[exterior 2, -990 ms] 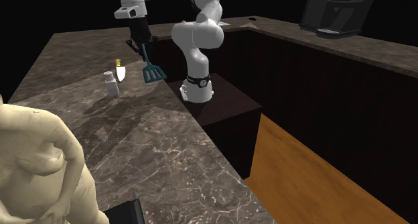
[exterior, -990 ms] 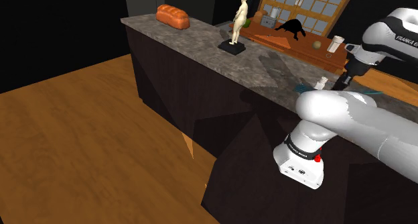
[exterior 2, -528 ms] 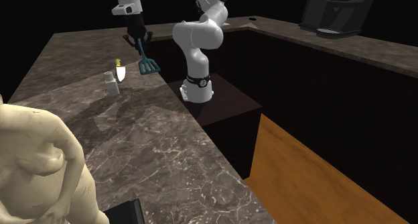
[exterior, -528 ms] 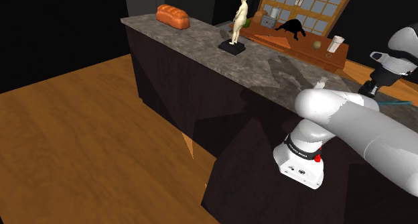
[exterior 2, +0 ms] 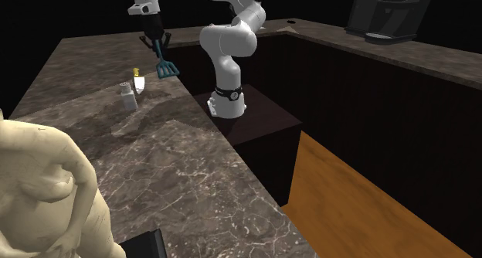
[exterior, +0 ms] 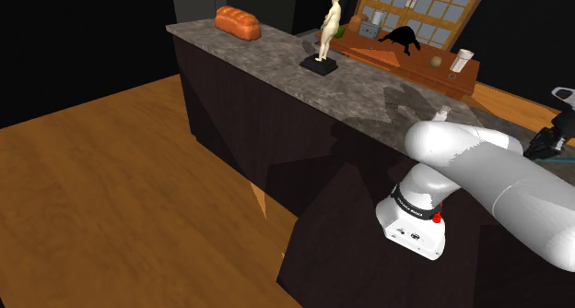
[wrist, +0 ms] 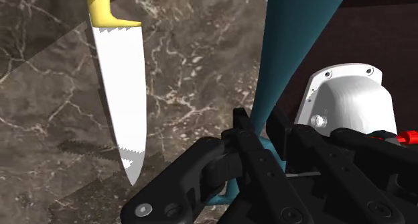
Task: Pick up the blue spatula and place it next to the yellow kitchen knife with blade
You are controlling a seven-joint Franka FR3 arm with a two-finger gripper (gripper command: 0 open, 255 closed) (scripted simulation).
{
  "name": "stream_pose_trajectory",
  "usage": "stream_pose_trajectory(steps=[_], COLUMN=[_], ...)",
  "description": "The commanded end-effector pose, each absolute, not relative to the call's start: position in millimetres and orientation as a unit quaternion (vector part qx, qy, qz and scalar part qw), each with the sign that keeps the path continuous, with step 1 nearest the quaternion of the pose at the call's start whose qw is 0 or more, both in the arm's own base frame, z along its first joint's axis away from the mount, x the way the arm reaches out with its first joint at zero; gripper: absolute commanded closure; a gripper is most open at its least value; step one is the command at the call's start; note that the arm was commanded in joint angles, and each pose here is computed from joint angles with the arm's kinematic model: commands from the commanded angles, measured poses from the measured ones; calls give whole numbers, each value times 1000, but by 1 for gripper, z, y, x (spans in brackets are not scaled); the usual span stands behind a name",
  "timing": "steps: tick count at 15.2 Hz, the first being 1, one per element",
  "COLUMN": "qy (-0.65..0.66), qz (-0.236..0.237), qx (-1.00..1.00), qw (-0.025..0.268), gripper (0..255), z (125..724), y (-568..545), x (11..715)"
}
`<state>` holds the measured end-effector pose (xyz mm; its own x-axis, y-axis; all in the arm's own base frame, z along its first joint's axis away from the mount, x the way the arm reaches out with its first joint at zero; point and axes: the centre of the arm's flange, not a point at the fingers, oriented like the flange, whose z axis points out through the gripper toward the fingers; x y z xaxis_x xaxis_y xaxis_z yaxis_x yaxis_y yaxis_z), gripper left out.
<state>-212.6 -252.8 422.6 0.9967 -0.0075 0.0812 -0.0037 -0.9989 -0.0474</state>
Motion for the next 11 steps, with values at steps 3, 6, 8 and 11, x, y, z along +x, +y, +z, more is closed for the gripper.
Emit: stream_pose_trajectory(steps=[3, 6, 8, 11], qy=[2, 2, 2, 2], qz=[-40, -40, -40, -40], qx=[-999, -999, -999, -999], qw=[24, 24, 24, 24], gripper=[255, 255, 255, 255], z=[423, 423, 423, 423], y=[-252, -252, -251, -251], x=[-269, -309, -335, -375])
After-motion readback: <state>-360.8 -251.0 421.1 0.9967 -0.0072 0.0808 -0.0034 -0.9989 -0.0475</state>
